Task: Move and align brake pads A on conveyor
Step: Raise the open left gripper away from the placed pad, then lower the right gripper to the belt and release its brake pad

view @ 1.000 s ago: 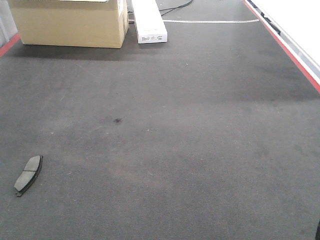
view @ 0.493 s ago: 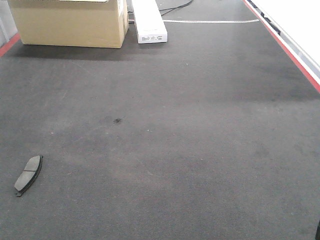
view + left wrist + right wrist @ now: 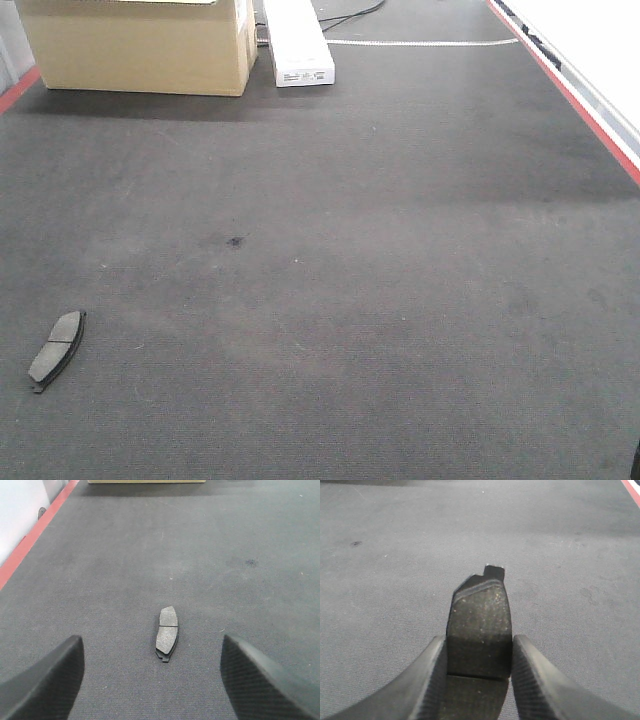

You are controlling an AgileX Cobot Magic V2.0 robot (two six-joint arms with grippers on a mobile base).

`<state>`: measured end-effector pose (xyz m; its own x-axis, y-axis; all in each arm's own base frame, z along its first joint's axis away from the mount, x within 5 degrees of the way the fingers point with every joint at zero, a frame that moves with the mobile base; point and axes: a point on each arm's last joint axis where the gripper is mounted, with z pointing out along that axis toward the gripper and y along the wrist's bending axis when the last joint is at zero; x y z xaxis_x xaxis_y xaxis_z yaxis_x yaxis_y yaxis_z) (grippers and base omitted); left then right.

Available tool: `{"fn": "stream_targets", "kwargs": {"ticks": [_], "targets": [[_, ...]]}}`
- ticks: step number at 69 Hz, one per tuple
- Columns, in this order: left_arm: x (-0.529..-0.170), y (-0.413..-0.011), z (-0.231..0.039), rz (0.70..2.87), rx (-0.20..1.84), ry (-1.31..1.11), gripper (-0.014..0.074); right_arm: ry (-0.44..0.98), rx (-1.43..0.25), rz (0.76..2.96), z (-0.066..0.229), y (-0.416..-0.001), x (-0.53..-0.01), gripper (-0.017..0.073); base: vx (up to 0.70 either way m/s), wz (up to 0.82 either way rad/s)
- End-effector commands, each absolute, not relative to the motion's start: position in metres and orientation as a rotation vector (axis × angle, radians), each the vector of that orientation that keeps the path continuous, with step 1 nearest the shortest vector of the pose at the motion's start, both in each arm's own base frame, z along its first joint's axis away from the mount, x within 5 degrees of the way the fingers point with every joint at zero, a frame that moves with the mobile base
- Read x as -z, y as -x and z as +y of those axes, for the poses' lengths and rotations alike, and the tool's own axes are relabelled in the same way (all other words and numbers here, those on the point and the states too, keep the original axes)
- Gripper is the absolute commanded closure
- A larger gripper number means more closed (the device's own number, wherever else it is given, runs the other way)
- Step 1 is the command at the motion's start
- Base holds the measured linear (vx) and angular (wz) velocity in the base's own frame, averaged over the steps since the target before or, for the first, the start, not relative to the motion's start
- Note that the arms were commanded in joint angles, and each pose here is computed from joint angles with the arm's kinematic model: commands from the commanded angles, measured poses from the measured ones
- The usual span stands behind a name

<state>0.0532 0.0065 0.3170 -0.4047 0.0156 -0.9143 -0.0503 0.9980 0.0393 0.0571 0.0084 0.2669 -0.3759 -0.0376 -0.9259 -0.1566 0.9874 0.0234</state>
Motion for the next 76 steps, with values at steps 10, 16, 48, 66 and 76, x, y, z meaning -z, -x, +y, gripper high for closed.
{"fn": "stream_targets", "kwargs": {"ticks": [10,16,48,66,76], "targets": [[-0.329,-0.056,0.006,1.911,-0.069,0.017,0.0052,0.141,-0.126,1.84,0.009,-0.06,-0.284,0.0566,0.0,0.0],[-0.329,-0.056,0.006,1.911,-0.069,0.017,0.0052,0.141,-0.127,1.824,0.009,-0.061,-0.285,0.0566,0.0,0.0],[-0.329,-0.056,0.006,1.913,-0.07,0.018,0.0052,0.162,-0.107,2.097,0.021,-0.116,-0.276,0.0566,0.0,0.0],[-0.329,-0.056,0.006,1.914,-0.07,0.018,0.0052,0.178,-0.081,2.276,0.032,-0.169,-0.285,0.0566,0.0,0.0],[-0.329,-0.056,0.006,1.914,-0.07,0.018,0.0052,0.188,-0.05,2.413,0.038,-0.199,-0.285,0.0566,0.0,0.0]]}}
